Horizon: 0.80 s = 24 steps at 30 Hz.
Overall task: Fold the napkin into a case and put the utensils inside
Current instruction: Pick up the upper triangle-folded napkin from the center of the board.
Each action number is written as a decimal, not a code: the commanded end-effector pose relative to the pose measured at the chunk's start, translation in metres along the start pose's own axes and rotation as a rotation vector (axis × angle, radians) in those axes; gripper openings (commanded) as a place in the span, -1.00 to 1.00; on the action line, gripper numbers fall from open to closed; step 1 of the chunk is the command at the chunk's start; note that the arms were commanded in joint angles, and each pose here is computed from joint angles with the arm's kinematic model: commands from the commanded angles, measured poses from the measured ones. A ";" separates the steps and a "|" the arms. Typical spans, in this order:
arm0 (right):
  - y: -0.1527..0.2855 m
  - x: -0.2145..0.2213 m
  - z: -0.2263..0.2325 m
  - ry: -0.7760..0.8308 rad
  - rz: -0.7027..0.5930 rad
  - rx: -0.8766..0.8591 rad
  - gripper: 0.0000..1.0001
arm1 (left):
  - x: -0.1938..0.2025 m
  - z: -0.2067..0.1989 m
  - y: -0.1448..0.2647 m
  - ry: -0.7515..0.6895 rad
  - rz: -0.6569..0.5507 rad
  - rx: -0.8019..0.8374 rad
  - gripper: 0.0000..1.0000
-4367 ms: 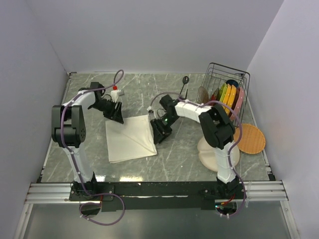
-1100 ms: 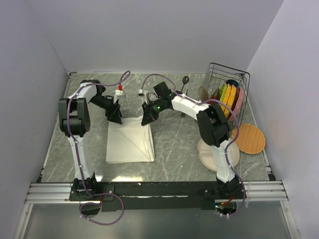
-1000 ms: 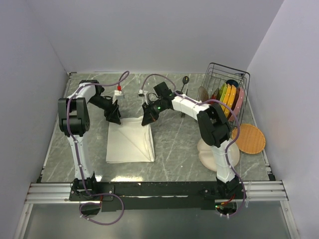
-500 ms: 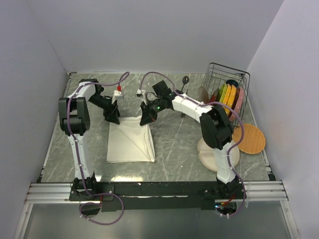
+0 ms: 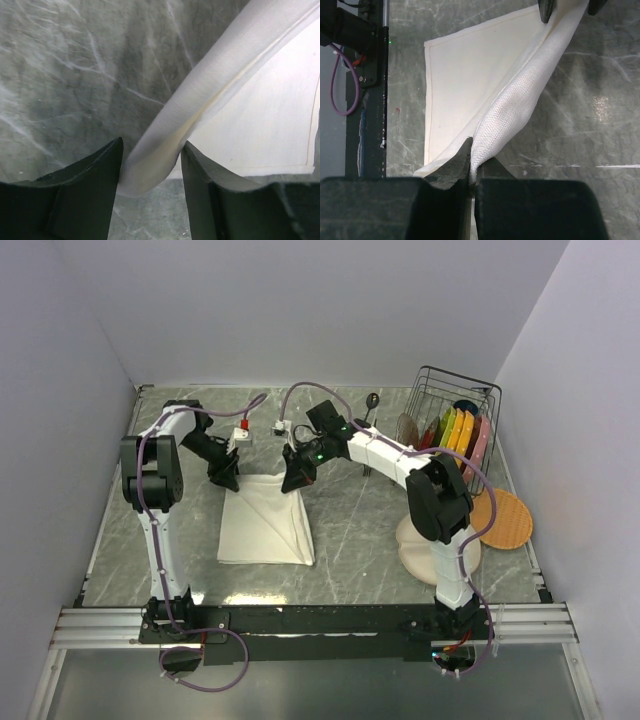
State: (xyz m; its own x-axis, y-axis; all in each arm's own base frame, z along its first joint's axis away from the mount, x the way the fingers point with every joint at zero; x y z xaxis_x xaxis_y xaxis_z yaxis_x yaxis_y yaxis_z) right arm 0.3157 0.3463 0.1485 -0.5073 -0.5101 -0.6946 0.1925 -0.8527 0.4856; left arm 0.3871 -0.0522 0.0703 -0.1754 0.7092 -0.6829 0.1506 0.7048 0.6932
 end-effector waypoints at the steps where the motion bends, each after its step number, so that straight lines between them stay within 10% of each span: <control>1: 0.019 -0.018 0.029 0.117 -0.035 -0.026 -1.00 | -0.002 -0.012 0.002 -0.037 -0.007 0.035 0.09; 6: 0.020 -0.019 0.033 0.129 -0.033 -0.034 -1.00 | -0.005 -0.015 0.002 -0.047 -0.019 0.035 -0.06; 16: 0.043 -0.033 0.017 0.136 -0.051 0.035 -1.00 | -0.031 -0.023 0.035 -0.002 -0.120 -0.063 -0.98; 24: 0.080 -0.065 0.001 0.173 -0.094 0.133 -1.00 | -0.057 -0.030 0.071 -0.063 -0.126 -0.174 -0.99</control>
State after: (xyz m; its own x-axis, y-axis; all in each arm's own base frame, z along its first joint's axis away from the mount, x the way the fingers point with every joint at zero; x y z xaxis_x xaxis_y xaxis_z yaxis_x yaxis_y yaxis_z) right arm 0.3457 0.3196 0.1962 -0.4237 -0.4864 -0.7641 0.1020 -0.8638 0.4934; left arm 0.3805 -0.0412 0.1213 -0.2022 0.6375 -0.7434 0.0297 0.7628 0.6460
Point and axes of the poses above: each gripper's point midway between its finger pads, its own y axis back along the fingers, its own z axis along the line the jaws close on, x = y × z, the point moved 5 cm from there along y, back along the fingers, and after that the axes turned 8 degrees about -y, right-handed, at the moved point
